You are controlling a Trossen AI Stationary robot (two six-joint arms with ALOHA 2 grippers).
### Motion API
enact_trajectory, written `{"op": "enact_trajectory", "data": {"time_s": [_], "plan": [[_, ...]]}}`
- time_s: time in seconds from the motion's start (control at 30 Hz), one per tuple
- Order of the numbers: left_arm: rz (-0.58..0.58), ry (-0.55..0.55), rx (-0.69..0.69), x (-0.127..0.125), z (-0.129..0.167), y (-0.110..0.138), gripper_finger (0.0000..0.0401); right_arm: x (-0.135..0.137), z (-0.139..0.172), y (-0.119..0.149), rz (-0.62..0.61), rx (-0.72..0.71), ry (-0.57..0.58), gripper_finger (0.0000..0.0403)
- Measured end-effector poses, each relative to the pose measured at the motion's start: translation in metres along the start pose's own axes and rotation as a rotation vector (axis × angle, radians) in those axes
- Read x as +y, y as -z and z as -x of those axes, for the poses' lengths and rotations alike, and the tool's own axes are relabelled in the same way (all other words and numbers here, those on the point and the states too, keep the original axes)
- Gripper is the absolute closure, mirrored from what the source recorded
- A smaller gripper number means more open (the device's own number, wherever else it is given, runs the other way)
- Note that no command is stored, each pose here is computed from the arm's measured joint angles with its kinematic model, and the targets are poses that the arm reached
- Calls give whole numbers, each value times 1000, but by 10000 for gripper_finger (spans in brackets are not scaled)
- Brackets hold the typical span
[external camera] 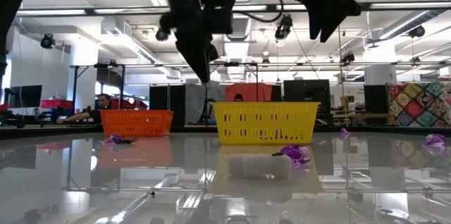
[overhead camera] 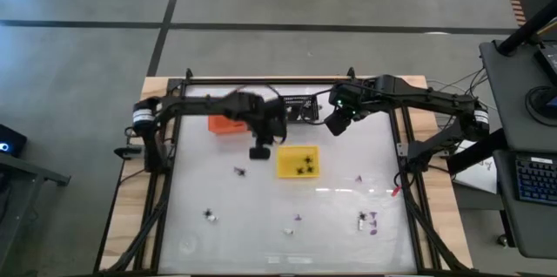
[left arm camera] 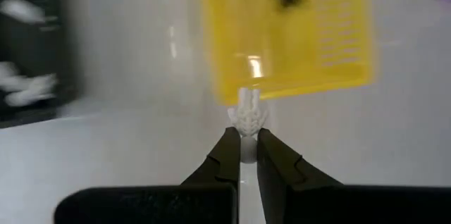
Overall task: Sort Halloween decoration
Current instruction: Put the white skeleton toy into the black bin
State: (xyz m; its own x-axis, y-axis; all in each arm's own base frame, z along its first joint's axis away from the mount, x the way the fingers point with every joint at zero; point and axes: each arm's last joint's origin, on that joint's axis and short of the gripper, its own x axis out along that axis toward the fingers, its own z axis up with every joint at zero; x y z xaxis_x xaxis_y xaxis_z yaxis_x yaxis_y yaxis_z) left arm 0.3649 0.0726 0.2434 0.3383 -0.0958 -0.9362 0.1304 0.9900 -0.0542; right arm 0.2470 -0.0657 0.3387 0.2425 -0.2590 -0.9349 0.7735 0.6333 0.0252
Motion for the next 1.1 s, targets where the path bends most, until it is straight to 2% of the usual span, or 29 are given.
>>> {"op": "enact_trajectory", "data": {"time_s": [0.2,0.53,0.7,0.83,0.93,1.1], "plan": [[11,-54,-72,50,9,12,401,0,0,0,-52,1,-2,239],[-27,-129,-272,111,27,26,401,2,0,1,-250,4,-7,239],[-26,-153,-338,127,33,31,401,11,3,8,-277,18,-31,239],[-84,-170,-331,131,34,33,401,20,5,15,-300,24,-45,239],[-122,-174,-329,132,30,32,401,29,8,25,-331,41,-51,239],[-118,-168,-329,141,11,31,397,44,11,42,-371,52,-48,239]]}}
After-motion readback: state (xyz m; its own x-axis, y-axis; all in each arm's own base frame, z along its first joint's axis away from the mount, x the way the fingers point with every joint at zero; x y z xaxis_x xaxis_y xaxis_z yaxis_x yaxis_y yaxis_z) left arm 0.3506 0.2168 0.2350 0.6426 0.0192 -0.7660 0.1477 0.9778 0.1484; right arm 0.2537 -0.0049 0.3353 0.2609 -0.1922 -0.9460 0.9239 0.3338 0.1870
